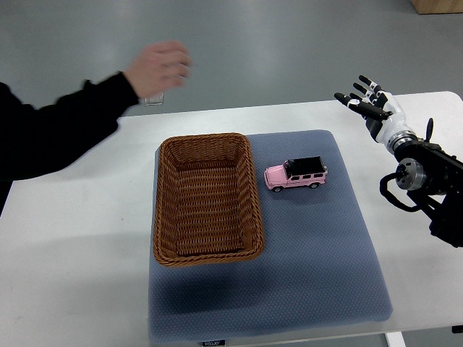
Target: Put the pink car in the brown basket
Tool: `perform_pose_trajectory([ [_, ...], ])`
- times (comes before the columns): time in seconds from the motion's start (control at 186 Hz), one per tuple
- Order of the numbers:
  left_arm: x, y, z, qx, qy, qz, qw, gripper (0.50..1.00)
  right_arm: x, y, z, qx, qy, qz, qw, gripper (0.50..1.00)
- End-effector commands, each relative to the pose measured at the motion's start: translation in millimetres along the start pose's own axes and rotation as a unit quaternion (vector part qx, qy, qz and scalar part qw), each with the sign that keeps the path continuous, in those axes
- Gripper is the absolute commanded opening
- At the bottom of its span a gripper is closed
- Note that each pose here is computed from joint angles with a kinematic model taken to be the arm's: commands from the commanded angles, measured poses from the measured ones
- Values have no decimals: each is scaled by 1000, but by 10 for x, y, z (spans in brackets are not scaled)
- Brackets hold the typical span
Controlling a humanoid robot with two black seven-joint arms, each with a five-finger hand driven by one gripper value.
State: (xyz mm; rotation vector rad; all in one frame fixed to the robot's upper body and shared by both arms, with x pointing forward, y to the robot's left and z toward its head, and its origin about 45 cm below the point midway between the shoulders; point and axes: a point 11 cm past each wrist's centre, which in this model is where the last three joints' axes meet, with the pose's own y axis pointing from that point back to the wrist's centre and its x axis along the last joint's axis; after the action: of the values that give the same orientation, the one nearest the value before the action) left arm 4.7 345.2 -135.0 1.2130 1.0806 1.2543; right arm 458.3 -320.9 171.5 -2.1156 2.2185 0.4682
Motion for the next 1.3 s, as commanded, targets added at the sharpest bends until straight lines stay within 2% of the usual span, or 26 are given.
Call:
perform_pose_trajectory([
  [0.0, 0, 0, -4, 0, 0, 0, 1000, 1000, 5, 0, -5, 0, 0, 0, 1000, 913],
  [0.817, 0, 0, 6, -1, 1, 0, 1000, 1000, -20, -13, -39, 3, 7, -5, 1000, 913],
  [1.296, 0, 0, 6, -1, 1, 0, 1000, 1000, -107, -13, -36, 2, 21, -36, 999, 913],
])
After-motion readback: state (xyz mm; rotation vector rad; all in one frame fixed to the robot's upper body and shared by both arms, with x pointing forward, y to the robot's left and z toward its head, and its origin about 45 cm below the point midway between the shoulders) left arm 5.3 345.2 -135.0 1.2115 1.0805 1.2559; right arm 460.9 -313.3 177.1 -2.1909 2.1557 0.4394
